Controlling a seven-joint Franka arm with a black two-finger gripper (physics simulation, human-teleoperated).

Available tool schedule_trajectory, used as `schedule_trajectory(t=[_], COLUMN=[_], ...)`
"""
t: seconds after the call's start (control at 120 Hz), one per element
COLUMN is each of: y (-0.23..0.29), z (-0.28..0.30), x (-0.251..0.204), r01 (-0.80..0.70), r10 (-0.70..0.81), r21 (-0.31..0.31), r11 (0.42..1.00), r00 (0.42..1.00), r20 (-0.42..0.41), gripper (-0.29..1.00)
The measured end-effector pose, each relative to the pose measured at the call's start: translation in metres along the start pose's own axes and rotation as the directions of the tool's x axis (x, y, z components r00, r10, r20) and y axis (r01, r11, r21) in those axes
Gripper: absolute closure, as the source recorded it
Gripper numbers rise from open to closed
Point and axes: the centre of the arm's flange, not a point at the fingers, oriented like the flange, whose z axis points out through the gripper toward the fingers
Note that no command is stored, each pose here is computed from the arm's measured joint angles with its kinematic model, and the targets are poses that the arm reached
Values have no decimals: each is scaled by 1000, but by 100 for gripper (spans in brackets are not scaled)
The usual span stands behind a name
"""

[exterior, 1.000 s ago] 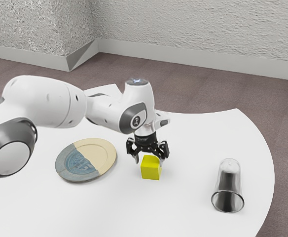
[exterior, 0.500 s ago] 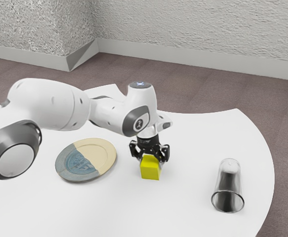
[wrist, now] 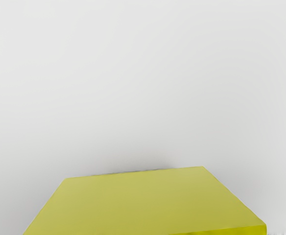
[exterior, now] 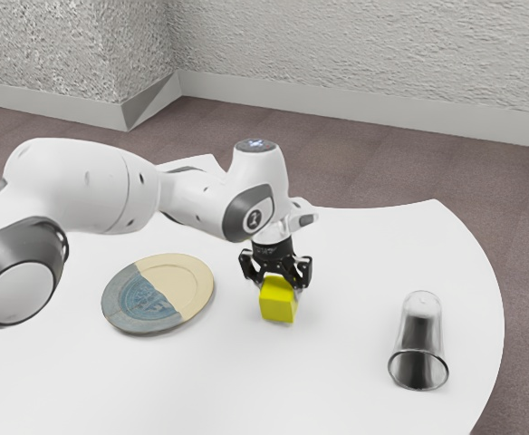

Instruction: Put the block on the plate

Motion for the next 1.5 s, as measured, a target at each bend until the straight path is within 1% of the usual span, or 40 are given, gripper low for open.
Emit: schedule_trajectory(t=[0.3,0.383,0.508,0.75,1.025,1.192,1.392,1.5], y=[-11,-26,-53,-107,-193,-233,-260,-263], z=[-24,-27,-31,-48,-52,-46,-33,-29], x=[4,10,18,27,25,16,4,2], r01=[-1,15,35,64,132,161,166,155], r10=[1,-15,-34,-64,-137,-169,-179,-167], r21=[2,7,24,59,91,100,104,94], r11=[1000,1000,999,996,987,982,981,984], r00=[1000,1000,999,998,990,982,976,976], r20=[-18,-17,-13,-2,47,84,127,137], gripper=[29,30,33,30,29,29,28,28])
